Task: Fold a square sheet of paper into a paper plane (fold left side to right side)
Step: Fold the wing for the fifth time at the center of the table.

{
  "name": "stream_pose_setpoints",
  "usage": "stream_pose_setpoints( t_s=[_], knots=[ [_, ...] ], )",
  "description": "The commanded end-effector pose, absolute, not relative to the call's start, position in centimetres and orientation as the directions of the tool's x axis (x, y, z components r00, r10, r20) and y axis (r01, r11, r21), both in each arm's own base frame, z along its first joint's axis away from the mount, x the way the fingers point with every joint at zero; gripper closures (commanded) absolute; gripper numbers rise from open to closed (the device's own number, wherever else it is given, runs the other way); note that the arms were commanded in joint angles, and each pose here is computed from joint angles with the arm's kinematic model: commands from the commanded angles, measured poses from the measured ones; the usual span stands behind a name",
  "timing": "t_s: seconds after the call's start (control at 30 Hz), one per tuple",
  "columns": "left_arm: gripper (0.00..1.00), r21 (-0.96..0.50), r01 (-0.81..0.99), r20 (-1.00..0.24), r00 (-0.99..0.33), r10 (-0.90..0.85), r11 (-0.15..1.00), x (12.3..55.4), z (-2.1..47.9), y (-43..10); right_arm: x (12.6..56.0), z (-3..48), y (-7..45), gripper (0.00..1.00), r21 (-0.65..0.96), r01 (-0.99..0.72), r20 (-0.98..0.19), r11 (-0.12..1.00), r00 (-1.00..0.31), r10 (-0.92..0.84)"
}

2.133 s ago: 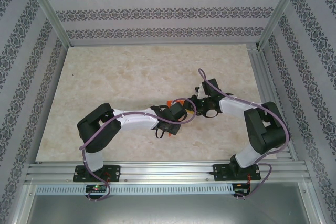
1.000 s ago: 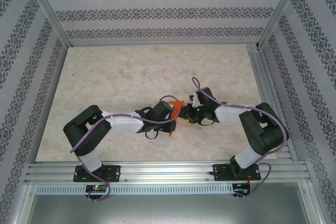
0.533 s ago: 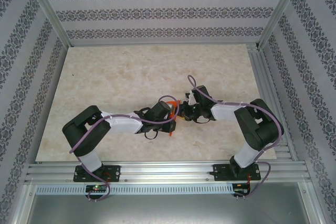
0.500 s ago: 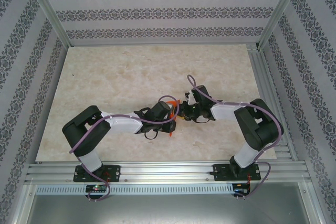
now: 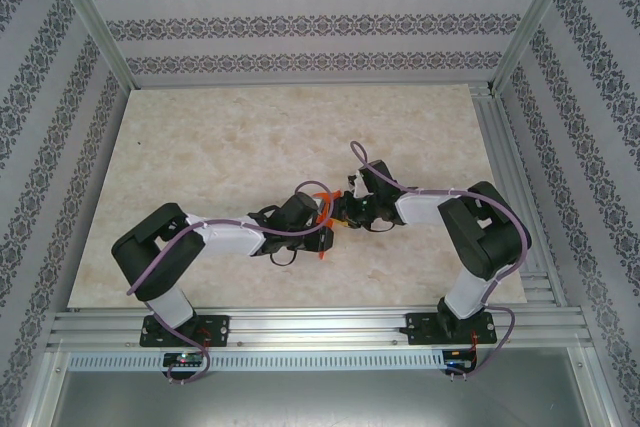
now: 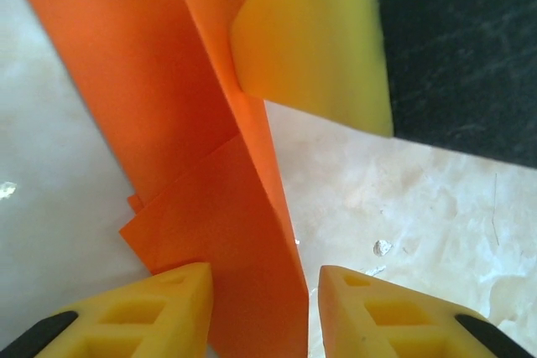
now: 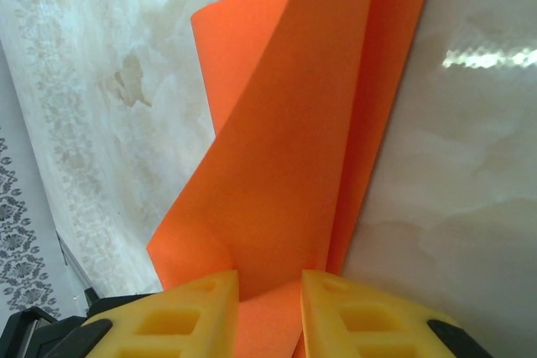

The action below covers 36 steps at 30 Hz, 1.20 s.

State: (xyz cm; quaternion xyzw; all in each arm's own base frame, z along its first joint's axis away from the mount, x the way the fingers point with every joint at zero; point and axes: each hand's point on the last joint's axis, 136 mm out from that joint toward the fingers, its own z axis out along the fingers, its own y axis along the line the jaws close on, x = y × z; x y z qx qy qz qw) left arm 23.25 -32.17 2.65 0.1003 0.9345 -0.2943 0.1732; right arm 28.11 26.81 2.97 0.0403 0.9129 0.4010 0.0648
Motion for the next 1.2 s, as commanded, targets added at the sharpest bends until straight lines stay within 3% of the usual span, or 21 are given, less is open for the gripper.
stream_pose_setpoints(
  t_s=[0.0, 0.3, 0.5, 0.67, 0.87, 1.17],
  knots=[
    [0.59, -0.547, 0.276, -0.389, -0.92, 0.052, 0.791, 23.7, 3.4, -32.1, 28.5, 2.9, 27.4, 0.73, 0.726, -0.014, -0.114, 0.688, -0.988, 0.1],
    [0.5, -0.588, 0.3, -0.428, -0.903, 0.026, 0.751, 24.0, 6.2, -32.0, 28.4, 2.2, 27.3, 0.73, 0.716, -0.004, -0.102, 0.698, -0.99, 0.1],
    [0.5, -0.592, 0.284, -0.44, -0.898, -0.007, 0.754, 24.7, 7.6, -30.7, 28.4, 2.3, 27.3, 0.73, 0.714, -0.009, -0.109, 0.7, -0.989, 0.098],
    [0.58, -0.595, 0.192, -0.386, -0.92, -0.068, 0.78, 25.3, 6.4, -28.9, 28.3, 2.4, 27.2, 0.73, 0.714, -0.012, -0.11, 0.7, -0.989, 0.096],
    [0.61, -0.61, 0.189, -0.364, -0.929, -0.06, 0.77, 25.4, 5.8, -29.4, 28.3, 2.8, 27.4, 0.72, 0.72, -0.018, -0.116, 0.694, -0.989, 0.094],
    [0.74, -0.608, 0.182, -0.332, -0.942, -0.04, 0.773, 25.6, 4.1, -30.1, 28.5, 3.3, 27.2, 0.72, 0.721, -0.024, -0.129, 0.692, -0.987, 0.1]
  ],
)
